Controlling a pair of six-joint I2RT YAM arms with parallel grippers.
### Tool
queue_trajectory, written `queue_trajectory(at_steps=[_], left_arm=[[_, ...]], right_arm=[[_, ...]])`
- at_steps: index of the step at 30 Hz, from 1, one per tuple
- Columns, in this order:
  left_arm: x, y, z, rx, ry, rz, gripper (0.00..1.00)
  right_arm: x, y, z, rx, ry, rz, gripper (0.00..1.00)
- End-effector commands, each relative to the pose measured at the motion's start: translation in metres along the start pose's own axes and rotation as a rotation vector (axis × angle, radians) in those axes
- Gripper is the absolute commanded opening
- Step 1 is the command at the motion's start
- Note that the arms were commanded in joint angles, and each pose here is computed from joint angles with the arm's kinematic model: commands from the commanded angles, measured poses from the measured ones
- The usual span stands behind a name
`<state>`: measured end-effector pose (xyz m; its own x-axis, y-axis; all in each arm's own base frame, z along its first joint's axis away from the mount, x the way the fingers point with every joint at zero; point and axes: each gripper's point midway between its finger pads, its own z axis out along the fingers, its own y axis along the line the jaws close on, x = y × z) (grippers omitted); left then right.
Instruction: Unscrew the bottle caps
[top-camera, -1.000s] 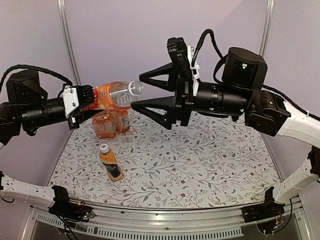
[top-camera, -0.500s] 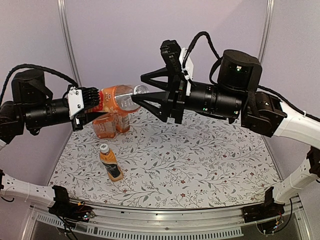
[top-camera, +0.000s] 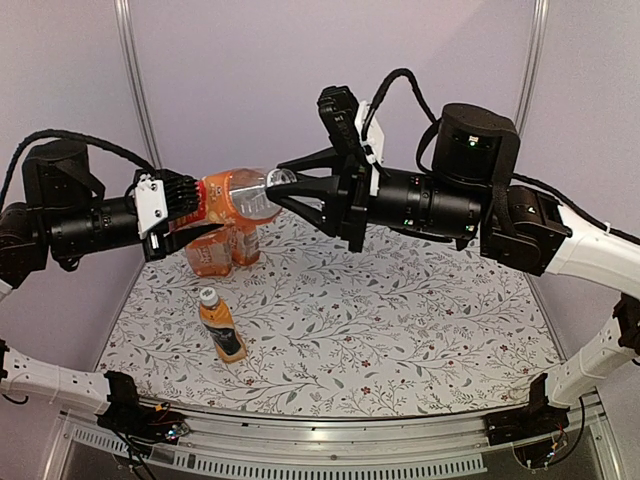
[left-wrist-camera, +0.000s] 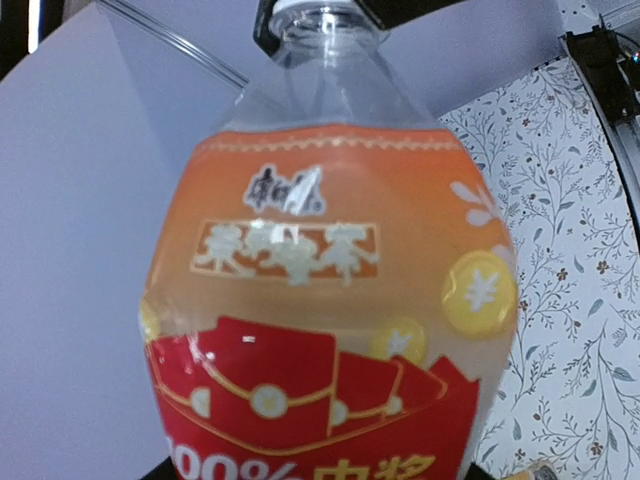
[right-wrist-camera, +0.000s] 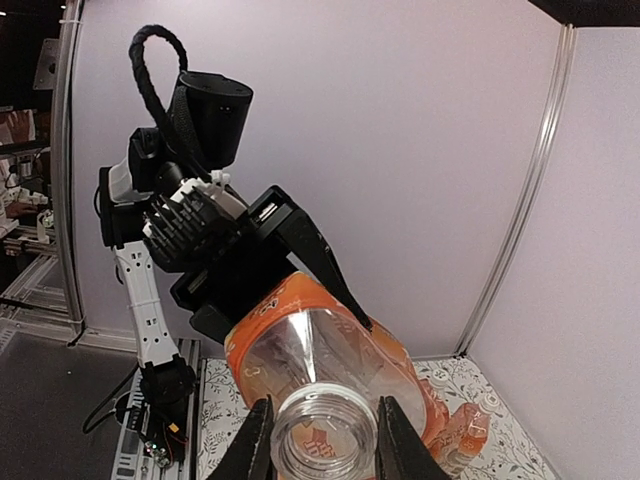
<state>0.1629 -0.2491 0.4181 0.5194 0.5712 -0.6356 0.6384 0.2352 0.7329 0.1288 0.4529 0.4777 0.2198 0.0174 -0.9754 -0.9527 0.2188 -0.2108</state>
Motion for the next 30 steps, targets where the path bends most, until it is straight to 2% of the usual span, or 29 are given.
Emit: queue_trajectory(at_steps=[1,2,4,8,13,18,21,24,27,30], left_arm=[[0.004,-0.003,0.001,-0.005,0.003,-0.006,0.96],[0.005,-0.002,0.0,-0.017,0.005,-0.008,0.99],[0.006,0.002,0.0,-0.041,0.009,-0.008,1.0],[0.007,0.008,-0.003,-0.081,0.011,0.003,1.0],[0.011,0.008,-0.004,-0.099,0.012,0.001,0.99],[0.014,0.005,-0.005,-0.096,0.016,0.003,1.0],[0.015,0.006,-0.007,-0.101,0.019,0.003,1.0],[0.016,0.005,-0.007,-0.1,0.021,0.004,0.99],[0.017,0.004,-0.006,-0.097,0.021,0.005,0.99],[0.019,0.003,-0.006,-0.097,0.026,0.006,1.0]], right_arm=[[0.0,-0.006,-0.004,0.034,0.009,0.042,0.0],[0.001,-0.011,-0.006,0.064,0.021,0.057,0.0],[0.0,-0.029,-0.015,0.158,0.059,0.079,0.0],[0.022,-0.083,-0.049,0.454,0.235,0.12,0.0],[0.076,-0.164,-0.135,0.896,0.496,0.239,0.0],[0.151,-0.218,-0.227,1.177,0.773,0.408,0.0],[0.192,-0.233,-0.262,1.263,0.895,0.51,0.0],[0.224,-0.245,-0.286,1.305,0.956,0.597,0.0],[0.251,-0.255,-0.301,1.33,0.985,0.662,0.0],[0.279,-0.262,-0.303,1.302,0.946,0.767,0.0]])
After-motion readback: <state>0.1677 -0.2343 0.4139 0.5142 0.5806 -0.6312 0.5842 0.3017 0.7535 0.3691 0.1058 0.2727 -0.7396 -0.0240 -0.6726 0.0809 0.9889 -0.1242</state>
